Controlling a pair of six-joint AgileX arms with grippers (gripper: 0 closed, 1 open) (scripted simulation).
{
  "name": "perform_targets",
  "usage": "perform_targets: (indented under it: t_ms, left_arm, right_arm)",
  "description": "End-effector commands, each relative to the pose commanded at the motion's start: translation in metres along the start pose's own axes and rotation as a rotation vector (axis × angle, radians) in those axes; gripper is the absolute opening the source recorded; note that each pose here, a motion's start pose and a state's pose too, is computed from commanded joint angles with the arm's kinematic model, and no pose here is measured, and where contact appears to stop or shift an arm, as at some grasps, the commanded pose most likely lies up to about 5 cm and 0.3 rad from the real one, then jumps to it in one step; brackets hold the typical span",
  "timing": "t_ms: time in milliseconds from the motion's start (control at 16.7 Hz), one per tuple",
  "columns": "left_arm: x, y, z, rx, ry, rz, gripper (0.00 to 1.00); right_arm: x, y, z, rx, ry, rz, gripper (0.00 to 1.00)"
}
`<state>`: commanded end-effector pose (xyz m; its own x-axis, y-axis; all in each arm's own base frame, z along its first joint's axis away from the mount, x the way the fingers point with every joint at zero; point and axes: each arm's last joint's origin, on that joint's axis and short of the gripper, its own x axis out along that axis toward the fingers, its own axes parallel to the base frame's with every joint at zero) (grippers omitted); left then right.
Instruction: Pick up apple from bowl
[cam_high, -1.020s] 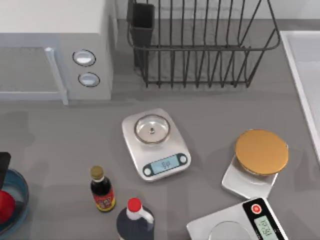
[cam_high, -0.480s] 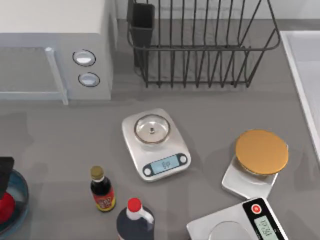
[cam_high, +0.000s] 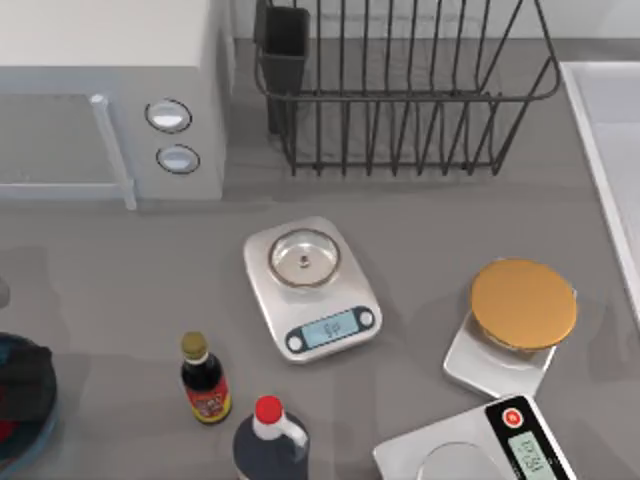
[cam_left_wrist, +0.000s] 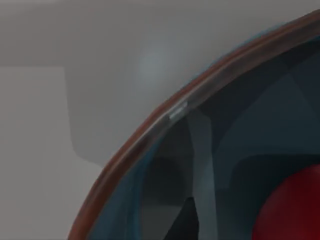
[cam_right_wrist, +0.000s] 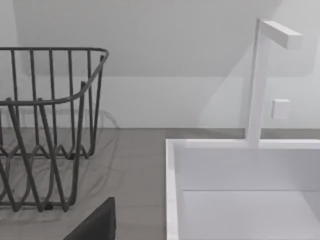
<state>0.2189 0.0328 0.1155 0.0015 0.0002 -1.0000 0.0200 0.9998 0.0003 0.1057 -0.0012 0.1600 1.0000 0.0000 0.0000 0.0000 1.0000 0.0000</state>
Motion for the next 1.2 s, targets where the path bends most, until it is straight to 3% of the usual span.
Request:
perform_targets:
  t_ms: [240, 1020, 1200]
  left_arm:
    - [0.001, 0.0, -0.0003, 0.0, 0.002, 0.0, 1.0]
    - [0.001, 0.0, -0.0003, 0.0, 0.002, 0.0, 0.02]
    - [0.001, 0.0, -0.0003, 0.0, 0.002, 0.0, 0.0]
  right_arm:
    - [0.0, 0.0, 0.0, 0.0, 0.0, 0.0, 1.0]
    - [0.0, 0.0, 0.0, 0.0, 0.0, 0.0, 1.0]
    - [0.0, 0.0, 0.0, 0.0, 0.0, 0.0, 1.0]
